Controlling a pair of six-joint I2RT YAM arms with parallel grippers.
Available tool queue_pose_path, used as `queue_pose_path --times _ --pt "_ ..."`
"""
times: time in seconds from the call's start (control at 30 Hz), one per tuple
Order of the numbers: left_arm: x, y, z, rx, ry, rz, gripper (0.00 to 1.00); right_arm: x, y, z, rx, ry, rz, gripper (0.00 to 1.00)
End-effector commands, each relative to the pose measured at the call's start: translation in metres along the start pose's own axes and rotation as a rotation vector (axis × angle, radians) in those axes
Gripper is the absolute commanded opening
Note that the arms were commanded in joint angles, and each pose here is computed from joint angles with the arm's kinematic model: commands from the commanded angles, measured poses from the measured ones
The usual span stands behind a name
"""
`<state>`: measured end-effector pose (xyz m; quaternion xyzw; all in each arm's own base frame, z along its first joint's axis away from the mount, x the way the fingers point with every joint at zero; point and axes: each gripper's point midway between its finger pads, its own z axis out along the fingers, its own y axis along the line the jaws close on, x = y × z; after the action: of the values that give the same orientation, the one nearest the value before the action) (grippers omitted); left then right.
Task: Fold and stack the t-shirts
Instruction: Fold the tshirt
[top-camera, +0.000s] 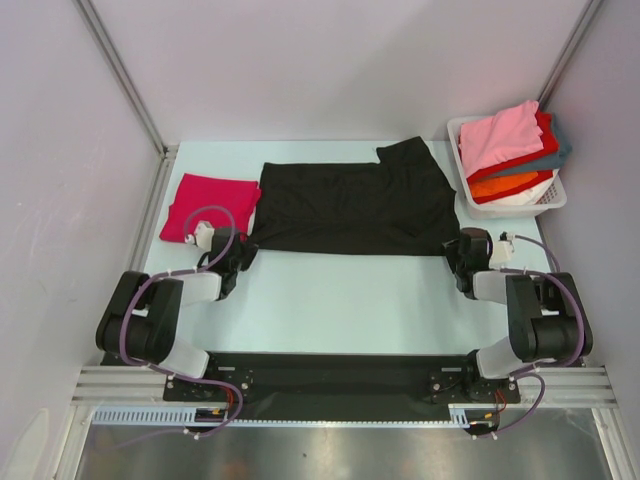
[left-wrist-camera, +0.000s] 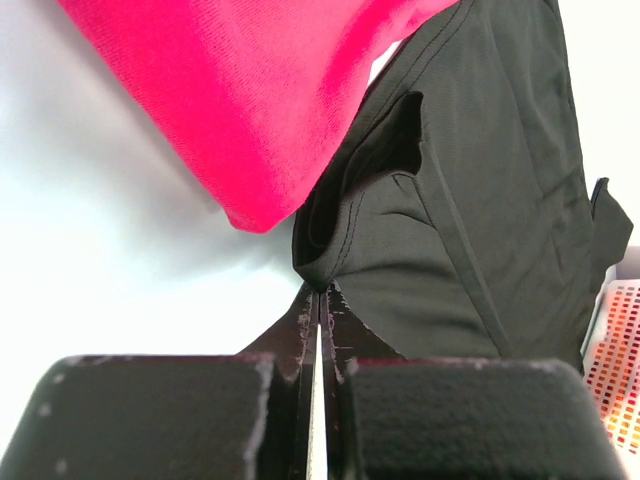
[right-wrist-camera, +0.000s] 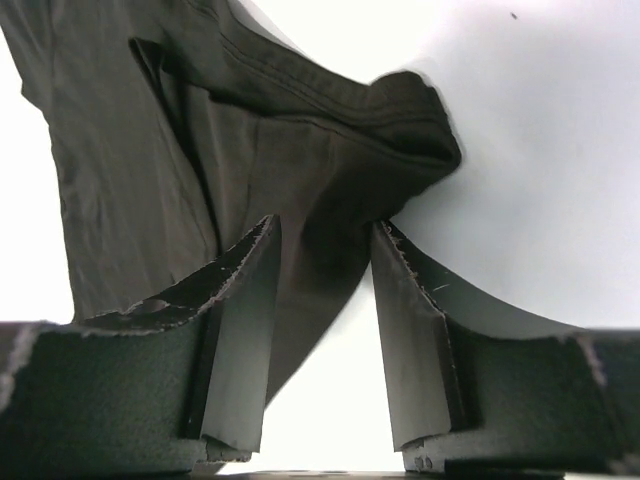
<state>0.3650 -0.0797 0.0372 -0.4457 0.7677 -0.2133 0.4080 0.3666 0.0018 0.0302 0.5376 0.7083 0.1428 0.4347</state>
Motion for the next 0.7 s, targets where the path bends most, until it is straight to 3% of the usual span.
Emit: queue_pose_path --times 0.0,0.03,0.17,0.43,0.67 --pt "-0.013 -0.008 -0.004 0.02 -0.043 0.014 0.0 -0.001 -0.012 0.01 0.063 -0.018 0.015 0.46" --pt "-0.014 -0.009 -0.004 0.022 -0.046 0.014 0.0 0.0 -0.015 0.011 0.082 -0.016 0.01 0.45" --pt "-0.015 -0.011 -0.005 0.026 -0.048 0.02 0.0 -0.009 -0.011 0.007 0.076 -0.048 0.01 0.03" --pt "-0.021 -0.016 -0.007 0.016 -0.057 0.038 0.0 -0.028 -0.004 -0.011 0.112 -0.097 -0.067 0.0" --pt "-0.049 -0.055 -0.024 0.05 -0.094 0.042 0.0 -0.055 0.064 -0.031 0.008 -0.116 -0.064 0.0"
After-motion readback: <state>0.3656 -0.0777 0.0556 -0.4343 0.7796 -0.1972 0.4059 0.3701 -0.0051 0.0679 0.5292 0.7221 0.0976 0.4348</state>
